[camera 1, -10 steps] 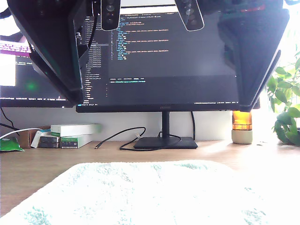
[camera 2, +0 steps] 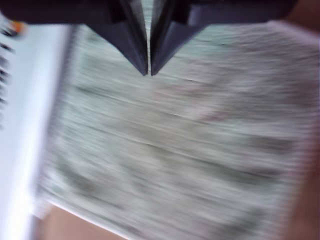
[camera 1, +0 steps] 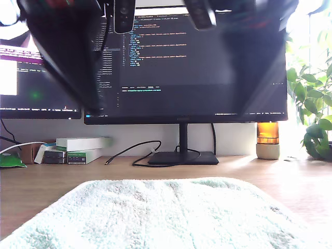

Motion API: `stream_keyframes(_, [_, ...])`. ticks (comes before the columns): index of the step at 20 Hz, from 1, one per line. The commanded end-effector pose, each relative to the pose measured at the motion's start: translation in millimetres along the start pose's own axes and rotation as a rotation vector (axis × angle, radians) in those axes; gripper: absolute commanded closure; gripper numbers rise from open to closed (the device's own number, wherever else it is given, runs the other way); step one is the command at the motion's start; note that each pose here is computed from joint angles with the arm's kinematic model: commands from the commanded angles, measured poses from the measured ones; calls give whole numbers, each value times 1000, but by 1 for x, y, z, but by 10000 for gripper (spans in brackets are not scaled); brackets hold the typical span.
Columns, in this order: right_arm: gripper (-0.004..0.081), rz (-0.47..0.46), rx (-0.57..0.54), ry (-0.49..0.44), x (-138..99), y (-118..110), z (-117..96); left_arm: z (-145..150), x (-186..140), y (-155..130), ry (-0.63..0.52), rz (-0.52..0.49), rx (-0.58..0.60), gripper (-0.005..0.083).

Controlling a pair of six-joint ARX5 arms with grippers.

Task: Fold the tea towel to a neat square and place it to the right

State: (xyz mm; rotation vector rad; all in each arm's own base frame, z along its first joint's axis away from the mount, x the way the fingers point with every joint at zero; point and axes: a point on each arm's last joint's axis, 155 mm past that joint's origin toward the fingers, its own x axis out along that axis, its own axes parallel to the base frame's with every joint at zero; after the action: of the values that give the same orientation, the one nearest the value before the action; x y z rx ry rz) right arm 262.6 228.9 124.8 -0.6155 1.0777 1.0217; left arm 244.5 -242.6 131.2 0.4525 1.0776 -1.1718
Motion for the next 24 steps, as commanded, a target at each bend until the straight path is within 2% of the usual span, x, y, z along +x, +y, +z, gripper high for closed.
stream_keyframes(1, [782,-21,58,-9,-2,-13,-6,0,-3,8,-31,20,-7,793])
stream_keyframes(3, [782,-66,133,-65,-11,-31,-3,8,-13,21,-80,86,9,793])
stream_keyframes(6, [782,-149,177,-188,-32,-48,2,23,-28,32,-184,188,18,793])
stream_keyframes(9, [782,-220,184,-290,-47,-55,-5,18,-31,32,-274,255,44,793])
stream_keyframes(12, [782,-263,159,-387,-47,-53,-13,10,-31,27,-380,303,73,793])
stream_keyframes(15, [782,-225,97,-484,-37,-38,-14,-3,-23,15,-456,284,88,793])
stream_keyframes(17, [782,-148,82,-482,-20,-28,-20,-18,-7,10,-436,229,63,793])
stream_keyframes(21, [782,-77,82,-462,12,-37,-20,-28,19,21,-380,193,43,793])
stream_keyframes(24, [782,-11,77,-495,32,-44,-13,-31,36,37,-367,186,43,793])
